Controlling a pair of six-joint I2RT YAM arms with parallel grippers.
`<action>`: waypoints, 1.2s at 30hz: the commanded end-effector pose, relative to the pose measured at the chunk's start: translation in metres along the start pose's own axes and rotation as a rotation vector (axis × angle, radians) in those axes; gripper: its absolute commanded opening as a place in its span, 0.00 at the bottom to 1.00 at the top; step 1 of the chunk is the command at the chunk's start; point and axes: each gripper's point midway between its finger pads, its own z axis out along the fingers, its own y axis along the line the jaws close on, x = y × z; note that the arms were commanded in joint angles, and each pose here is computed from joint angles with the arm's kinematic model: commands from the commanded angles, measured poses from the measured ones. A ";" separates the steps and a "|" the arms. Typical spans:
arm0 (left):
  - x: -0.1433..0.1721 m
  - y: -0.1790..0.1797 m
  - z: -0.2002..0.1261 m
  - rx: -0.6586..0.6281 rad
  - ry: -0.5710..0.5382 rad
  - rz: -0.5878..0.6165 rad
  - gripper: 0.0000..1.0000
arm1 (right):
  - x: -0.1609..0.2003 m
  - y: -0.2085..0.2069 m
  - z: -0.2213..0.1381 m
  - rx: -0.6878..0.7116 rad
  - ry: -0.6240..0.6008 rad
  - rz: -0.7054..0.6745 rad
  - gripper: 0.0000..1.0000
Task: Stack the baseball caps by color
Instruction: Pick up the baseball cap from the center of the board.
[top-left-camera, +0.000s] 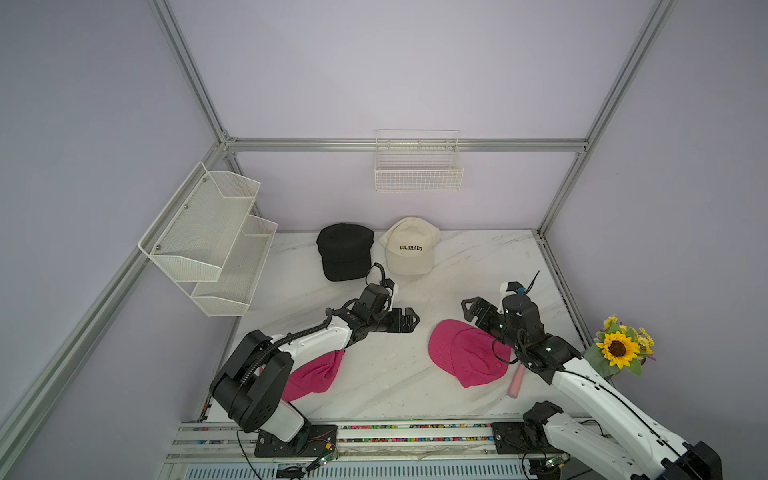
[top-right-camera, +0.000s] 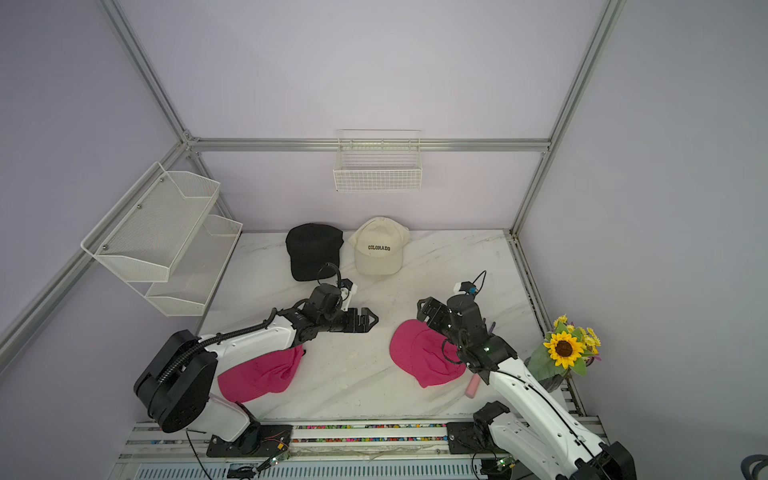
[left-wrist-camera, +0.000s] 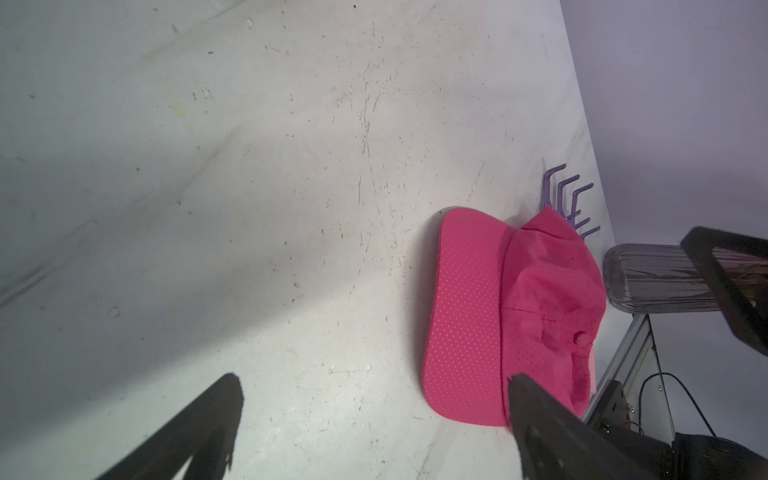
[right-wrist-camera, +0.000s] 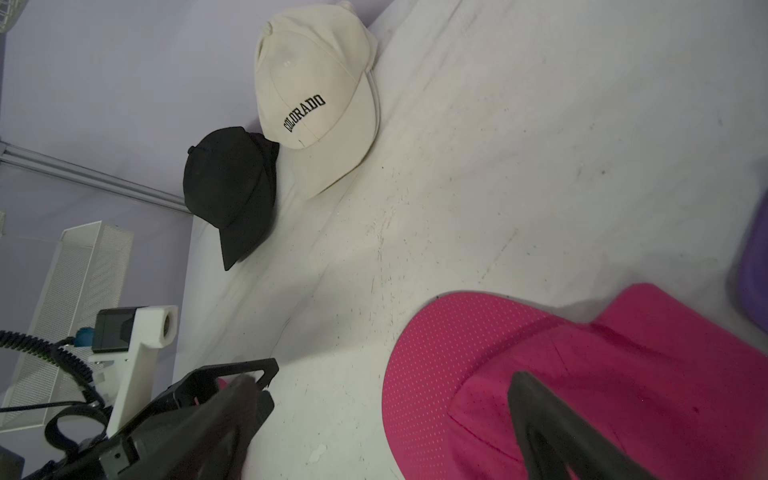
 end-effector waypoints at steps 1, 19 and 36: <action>-0.016 -0.030 0.004 0.096 -0.031 0.015 1.00 | 0.023 -0.031 -0.007 0.107 0.078 0.096 0.97; 0.005 -0.045 0.021 0.147 0.049 0.042 1.00 | 0.083 -0.065 -0.012 0.122 0.209 0.719 0.96; 0.024 -0.042 0.040 0.193 0.123 0.025 1.00 | 0.107 -0.086 0.041 0.220 0.273 0.623 0.78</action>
